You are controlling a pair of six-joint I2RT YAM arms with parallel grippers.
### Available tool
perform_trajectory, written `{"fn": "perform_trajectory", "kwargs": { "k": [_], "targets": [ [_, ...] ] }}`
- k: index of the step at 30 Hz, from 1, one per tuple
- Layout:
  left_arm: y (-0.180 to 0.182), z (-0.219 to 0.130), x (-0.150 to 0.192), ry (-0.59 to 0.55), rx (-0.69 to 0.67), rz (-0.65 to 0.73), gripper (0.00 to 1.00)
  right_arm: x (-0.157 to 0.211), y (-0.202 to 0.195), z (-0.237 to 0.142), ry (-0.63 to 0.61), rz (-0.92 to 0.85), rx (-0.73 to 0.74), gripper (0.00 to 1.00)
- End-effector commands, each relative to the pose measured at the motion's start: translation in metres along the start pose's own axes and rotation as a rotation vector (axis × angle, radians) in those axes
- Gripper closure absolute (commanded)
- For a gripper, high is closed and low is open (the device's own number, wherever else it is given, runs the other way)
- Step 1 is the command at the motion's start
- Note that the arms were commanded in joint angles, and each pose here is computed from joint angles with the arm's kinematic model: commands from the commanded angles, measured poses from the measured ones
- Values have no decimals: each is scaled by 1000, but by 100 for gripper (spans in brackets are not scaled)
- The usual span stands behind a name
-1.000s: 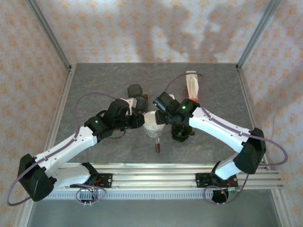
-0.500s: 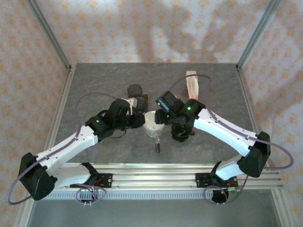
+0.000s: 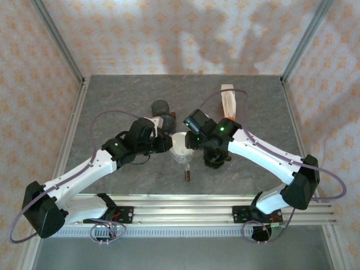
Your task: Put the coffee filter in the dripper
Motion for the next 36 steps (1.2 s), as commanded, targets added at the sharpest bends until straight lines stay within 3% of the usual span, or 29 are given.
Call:
{"fn": "perform_trajectory", "kwargs": {
  "k": [1,15,27,36],
  "targets": [
    [4,5,4,6,-12,-4,81,5,-9,3,8,-20,66,62],
    [5,6,4,9,-17,-4,81,4,-12,5,1,-36,97,88],
    [6,9,5,14,-13,-10,81,3,-10,8,1,-33,86,100],
    [6,9,6,16,-11,-11,81,3,-9,9,0,-32,80,100]
  ]
}}
Point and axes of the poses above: each hand's point on the last joint's axis, 136 mm out from that joint toward the fingers, its own z axis out along the fingers, its own y axis along the line the jaws close on, x = y × z, the point moved 5 cm from there along -z, back along the fingers, and after that the axes turned 14 degrees about -z, right-handed, at the moved point
